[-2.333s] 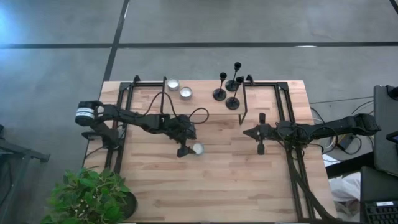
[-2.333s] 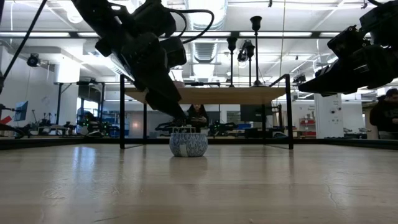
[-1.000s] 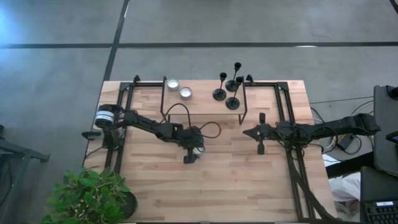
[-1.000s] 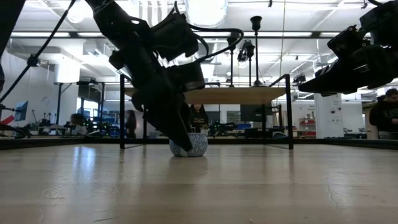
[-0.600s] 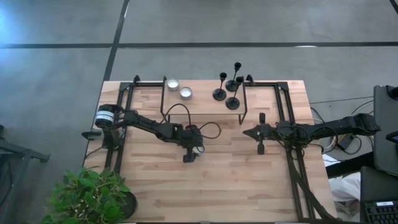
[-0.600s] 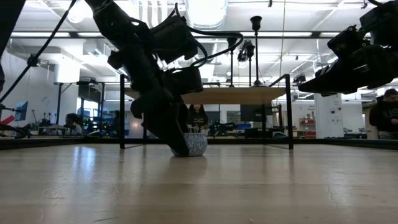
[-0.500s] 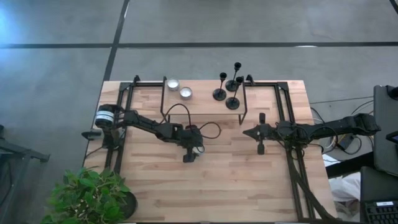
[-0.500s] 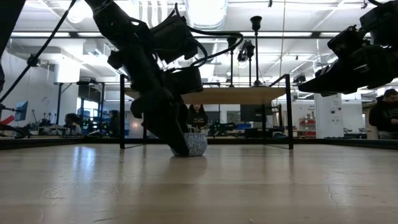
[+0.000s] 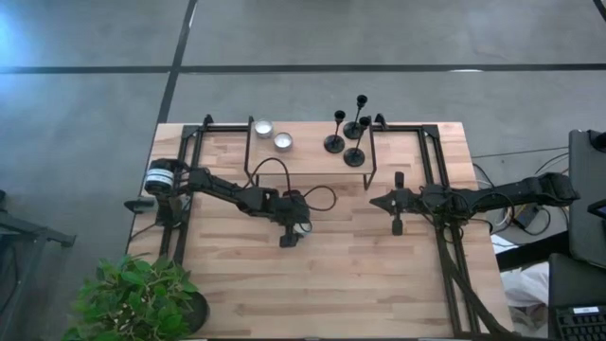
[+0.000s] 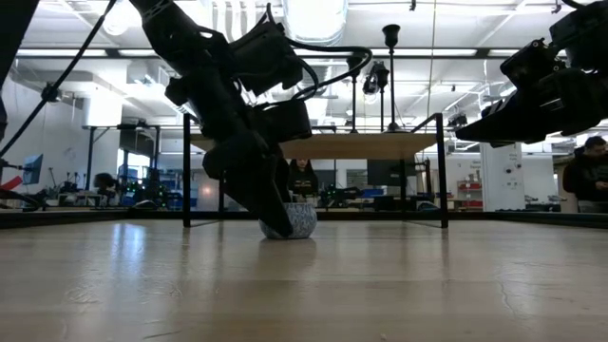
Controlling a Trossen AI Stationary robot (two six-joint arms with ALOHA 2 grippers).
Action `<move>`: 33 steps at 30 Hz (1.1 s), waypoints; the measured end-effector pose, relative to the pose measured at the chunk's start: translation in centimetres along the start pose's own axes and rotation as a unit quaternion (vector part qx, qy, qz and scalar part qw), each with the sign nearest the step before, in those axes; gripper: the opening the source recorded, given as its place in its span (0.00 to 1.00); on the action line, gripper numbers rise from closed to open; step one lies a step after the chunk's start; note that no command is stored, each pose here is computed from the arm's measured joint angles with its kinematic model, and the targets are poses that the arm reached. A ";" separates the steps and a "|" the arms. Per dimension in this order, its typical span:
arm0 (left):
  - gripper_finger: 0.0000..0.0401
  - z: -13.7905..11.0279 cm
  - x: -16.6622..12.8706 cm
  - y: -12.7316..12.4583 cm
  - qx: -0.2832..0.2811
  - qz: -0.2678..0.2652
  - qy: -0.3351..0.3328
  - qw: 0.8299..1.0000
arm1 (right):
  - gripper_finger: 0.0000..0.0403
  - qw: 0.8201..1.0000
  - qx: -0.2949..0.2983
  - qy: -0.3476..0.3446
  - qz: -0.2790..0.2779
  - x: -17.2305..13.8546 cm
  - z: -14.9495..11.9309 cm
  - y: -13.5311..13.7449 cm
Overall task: Pick & Place candle stick holders
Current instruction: Put the blue scented candle on the shelf
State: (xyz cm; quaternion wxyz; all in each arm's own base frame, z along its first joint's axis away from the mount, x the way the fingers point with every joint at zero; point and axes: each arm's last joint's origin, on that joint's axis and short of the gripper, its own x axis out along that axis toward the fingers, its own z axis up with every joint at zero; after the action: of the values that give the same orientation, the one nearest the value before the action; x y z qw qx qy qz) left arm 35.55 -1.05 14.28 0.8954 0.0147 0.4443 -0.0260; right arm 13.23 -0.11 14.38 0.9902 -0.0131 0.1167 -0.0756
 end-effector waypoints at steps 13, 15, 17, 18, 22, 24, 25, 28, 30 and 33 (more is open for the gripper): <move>0.93 0.2 0.0 -0.1 0.000 -0.010 -0.009 1.000 | 0.02 1.000 0.000 0.000 0.000 0.0 0.0 0.0; 0.90 0.2 0.0 -0.1 0.000 -0.012 -0.009 1.000 | 0.02 1.000 0.000 0.000 0.000 0.0 0.0 0.0; 0.87 0.2 0.0 -0.1 0.002 -0.014 -0.009 1.000 | 0.02 1.000 0.000 0.000 0.000 0.0 0.0 0.0; 0.86 0.2 0.0 -0.1 0.002 -0.014 -0.009 1.000 | 0.02 1.000 0.000 0.000 0.000 0.0 0.0 0.0; 0.80 0.2 0.0 -0.1 0.002 -0.015 -0.009 1.000 | 0.02 1.000 0.000 0.000 0.000 0.0 0.0 0.0; 0.78 0.2 0.0 -0.1 0.002 -0.015 -0.009 1.000 | 0.02 1.000 0.000 0.000 0.000 0.0 0.0 0.0; 0.77 0.2 0.0 -0.1 0.002 -0.015 -0.009 1.000 | 0.02 1.000 0.000 0.000 0.000 0.0 0.0 0.0; 0.77 0.2 0.0 -0.1 0.002 -0.016 -0.010 1.000 | 0.02 1.000 0.000 0.000 0.000 0.0 0.0 0.0; 0.77 0.2 0.0 -0.1 0.002 -0.015 -0.010 1.000 | 0.02 1.000 0.000 0.000 0.000 0.0 0.0 0.0; 0.78 0.3 0.0 -0.1 -0.001 -0.015 -0.014 1.000 | 0.02 1.000 0.000 0.000 0.000 0.0 0.0 0.0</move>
State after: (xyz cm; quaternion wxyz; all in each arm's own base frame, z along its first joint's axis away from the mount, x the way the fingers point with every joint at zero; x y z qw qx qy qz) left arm 35.77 -1.18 14.44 0.9010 0.0062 0.4320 -0.0393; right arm 13.22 -0.11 14.38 0.9902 -0.0131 0.1164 -0.0756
